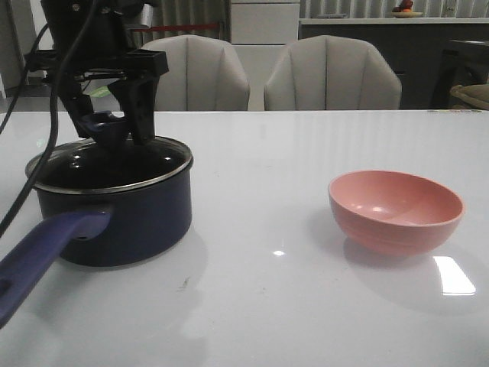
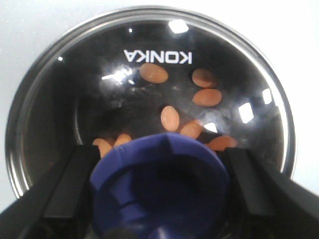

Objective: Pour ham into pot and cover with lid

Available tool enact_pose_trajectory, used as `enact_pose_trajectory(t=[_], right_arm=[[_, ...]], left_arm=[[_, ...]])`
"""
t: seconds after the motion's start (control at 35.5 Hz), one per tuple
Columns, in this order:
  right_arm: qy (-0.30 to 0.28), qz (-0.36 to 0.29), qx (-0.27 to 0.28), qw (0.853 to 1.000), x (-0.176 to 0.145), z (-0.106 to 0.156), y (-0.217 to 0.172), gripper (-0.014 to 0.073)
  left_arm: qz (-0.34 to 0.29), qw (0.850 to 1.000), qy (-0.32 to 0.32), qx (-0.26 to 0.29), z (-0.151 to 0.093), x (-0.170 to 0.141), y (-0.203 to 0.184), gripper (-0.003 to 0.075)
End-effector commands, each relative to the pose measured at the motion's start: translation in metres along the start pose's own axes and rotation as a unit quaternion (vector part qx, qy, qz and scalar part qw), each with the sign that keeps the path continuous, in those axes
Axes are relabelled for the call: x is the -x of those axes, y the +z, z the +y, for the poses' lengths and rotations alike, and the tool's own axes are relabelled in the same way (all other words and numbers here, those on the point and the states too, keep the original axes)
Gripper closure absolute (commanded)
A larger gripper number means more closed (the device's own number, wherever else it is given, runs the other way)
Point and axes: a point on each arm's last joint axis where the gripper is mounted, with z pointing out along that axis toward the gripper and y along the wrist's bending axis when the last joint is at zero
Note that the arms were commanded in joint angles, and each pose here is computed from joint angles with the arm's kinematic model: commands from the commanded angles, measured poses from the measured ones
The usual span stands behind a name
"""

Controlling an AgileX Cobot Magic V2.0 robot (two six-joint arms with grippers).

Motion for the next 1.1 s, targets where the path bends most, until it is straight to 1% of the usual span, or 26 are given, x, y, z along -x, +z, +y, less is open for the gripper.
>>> enact_pose_trajectory(t=[0.0,0.06,0.14,0.31,0.39,0.53,0.56,0.65,0.73,0.9,1.07], right_arm=[[0.003,-0.042,-0.012,0.999,0.014,-0.002,-0.001,0.0449],[0.003,-0.042,-0.012,0.999,0.014,-0.002,-0.001,0.0449],[0.003,-0.042,-0.012,0.999,0.014,-0.002,-0.001,0.0449],[0.003,-0.042,-0.012,0.999,0.014,-0.002,-0.001,0.0449],[0.003,-0.042,-0.012,0.999,0.014,-0.002,-0.001,0.0449],[0.003,-0.042,-0.012,0.999,0.014,-0.002,-0.001,0.0449],[0.003,-0.042,-0.012,0.999,0.014,-0.002,-0.001,0.0449],[0.003,-0.042,-0.012,0.999,0.014,-0.002,-0.001,0.0449],[0.003,-0.042,-0.012,0.999,0.014,-0.002,-0.001,0.0449],[0.003,-0.042,-0.012,0.999,0.014,-0.002,-0.001,0.0449],[0.003,-0.042,-0.012,0.999,0.014,-0.002,-0.001,0.0449]], left_arm=[[-0.019,1.000,0.004,-0.006,-0.006,-0.002,-0.025,0.0219],[-0.019,1.000,0.004,-0.006,-0.006,-0.002,-0.025,0.0162],[-0.019,1.000,0.004,-0.006,-0.006,-0.002,-0.025,0.0113],[-0.033,0.999,0.005,-0.007,-0.006,-0.004,-0.037,0.0116],[-0.049,0.999,0.007,-0.007,-0.007,-0.007,-0.051,0.0116],[-0.088,0.996,0.025,-0.005,-0.009,-0.017,-0.084,0.0116],[-0.101,0.994,0.030,-0.004,-0.009,-0.022,-0.096,0.0116],[-0.116,0.992,0.051,-0.002,-0.010,-0.034,-0.113,0.0116],[-0.134,0.990,0.052,0.002,-0.011,-0.053,-0.133,0.0116],[-0.174,0.983,0.056,0.014,-0.009,-0.087,-0.149,0.0116],[-0.238,0.969,0.057,0.023,-0.008,-0.124,-0.160,0.0116]])
